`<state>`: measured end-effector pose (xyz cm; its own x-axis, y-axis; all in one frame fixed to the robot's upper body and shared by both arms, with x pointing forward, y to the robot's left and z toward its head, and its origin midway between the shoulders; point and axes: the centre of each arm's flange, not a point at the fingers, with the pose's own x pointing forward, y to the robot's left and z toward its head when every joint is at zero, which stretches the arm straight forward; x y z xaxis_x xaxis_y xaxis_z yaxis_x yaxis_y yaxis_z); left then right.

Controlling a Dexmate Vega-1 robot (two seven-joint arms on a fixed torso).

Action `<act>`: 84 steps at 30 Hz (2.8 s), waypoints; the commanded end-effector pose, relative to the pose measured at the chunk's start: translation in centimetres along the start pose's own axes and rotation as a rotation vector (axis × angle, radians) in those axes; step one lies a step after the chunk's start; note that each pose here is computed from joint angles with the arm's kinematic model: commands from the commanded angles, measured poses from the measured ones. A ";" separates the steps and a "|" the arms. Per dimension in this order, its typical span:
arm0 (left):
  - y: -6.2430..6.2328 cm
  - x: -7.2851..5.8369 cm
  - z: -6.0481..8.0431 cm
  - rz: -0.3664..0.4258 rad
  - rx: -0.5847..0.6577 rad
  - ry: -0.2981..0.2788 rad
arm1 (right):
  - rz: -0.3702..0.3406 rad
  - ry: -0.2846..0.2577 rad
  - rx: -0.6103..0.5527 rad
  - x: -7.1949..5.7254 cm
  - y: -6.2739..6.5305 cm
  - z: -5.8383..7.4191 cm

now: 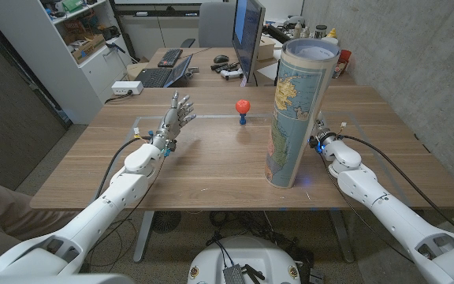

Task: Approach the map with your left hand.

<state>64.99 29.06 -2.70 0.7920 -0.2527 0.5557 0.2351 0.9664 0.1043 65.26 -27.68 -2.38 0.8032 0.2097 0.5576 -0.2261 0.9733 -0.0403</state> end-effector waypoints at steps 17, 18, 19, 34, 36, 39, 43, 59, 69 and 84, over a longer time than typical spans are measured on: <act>-2.3 0.5 1.9 -0.111 0.150 0.010 | 0.005 0.005 0.001 0.6 -0.8 -0.3; -2.3 0.6 1.9 -0.115 0.152 0.011 | 0.005 0.007 0.001 0.6 -0.8 -0.3; -2.4 0.6 1.9 -0.123 0.157 0.013 | 0.002 0.012 0.004 0.6 -0.8 -0.3; -2.6 0.6 2.6 -0.160 0.274 0.063 | -0.010 0.025 0.000 0.6 -1.1 -0.6; -2.6 0.6 2.7 -0.164 0.280 0.060 | -0.004 0.019 -0.005 0.6 -1.1 -0.6; -2.6 0.5 2.8 -0.179 0.300 0.066 | -0.005 0.031 -0.006 0.5 -1.0 -0.7; -2.8 0.6 3.0 -0.201 0.321 0.071 | 0.003 0.031 -0.015 0.5 -0.8 -0.7; -4.2 1.6 3.7 -0.277 0.392 0.073 | 0.000 0.035 -0.026 0.7 -0.8 -0.8; -5.0 2.1 3.8 -0.296 0.390 0.024 | -0.006 0.048 -0.036 0.7 -1.0 -1.0; -6.1 1.9 3.4 -0.324 0.367 -0.033 | 0.000 0.054 -0.055 0.6 -1.0 -1.2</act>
<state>63.24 23.58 0.74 0.7208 -0.5232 0.4547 0.2321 0.8002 0.5530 66.65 -28.34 -2.86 0.8306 0.2115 0.5152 -0.2019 0.9765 -0.0753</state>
